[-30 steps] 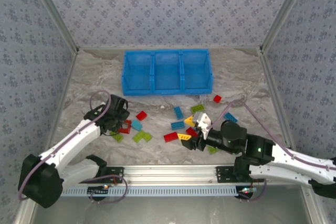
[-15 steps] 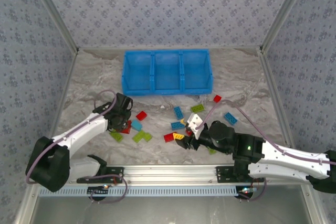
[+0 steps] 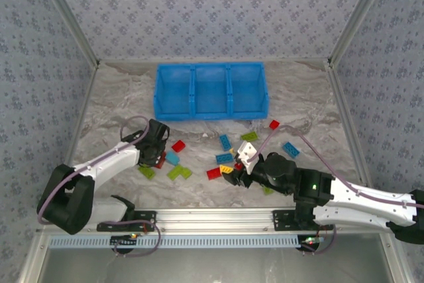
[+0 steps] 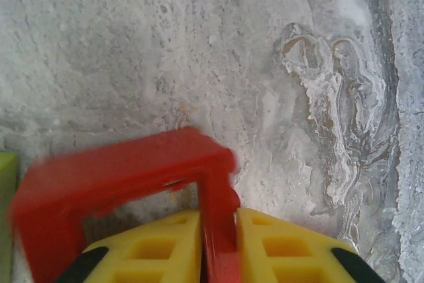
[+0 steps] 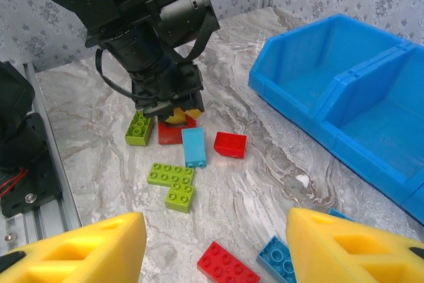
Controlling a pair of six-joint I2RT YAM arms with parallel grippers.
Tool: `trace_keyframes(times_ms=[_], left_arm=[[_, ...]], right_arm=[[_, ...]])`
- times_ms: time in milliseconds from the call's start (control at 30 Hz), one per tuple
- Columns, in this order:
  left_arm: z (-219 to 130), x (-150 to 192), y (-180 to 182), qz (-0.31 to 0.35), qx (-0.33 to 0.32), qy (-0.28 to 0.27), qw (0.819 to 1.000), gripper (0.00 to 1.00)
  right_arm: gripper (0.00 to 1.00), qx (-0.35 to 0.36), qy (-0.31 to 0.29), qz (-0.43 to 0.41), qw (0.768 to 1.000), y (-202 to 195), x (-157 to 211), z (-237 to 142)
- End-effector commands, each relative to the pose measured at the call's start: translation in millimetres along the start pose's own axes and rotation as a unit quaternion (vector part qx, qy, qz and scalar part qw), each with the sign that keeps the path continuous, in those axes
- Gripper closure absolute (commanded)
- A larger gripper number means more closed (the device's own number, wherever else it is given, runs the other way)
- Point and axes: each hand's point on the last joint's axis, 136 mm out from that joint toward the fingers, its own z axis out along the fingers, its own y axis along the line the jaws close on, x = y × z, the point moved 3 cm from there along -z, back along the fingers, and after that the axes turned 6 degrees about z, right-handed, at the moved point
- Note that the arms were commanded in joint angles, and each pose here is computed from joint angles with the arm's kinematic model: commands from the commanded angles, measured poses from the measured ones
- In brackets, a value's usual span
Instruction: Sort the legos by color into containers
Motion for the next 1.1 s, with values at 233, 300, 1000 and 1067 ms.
trace_keyframes(times_ms=[233, 300, 1000, 1067], left_arm=[[-26, -14, -28, 0.025, 0.035, -0.036, 0.998, 1.00], [-50, -22, -46, 0.046, 0.060, -0.060, 0.995, 1.00], [-14, -67, -282, 0.156, 0.235, -0.046, 0.958, 1.00], [4, -70, -282, 0.156, 0.225, -0.046, 0.961, 1.00]], right_arm=[[0.40, 0.018, -0.007, 0.010, 1.000, -3, -7, 2], [0.40, 0.028, -0.016, 0.011, 0.999, -6, -13, 0], [0.40, 0.112, -0.101, 0.065, 0.986, -58, -93, 10], [0.40, 0.114, -0.102, 0.069, 0.986, -62, -94, 9]])
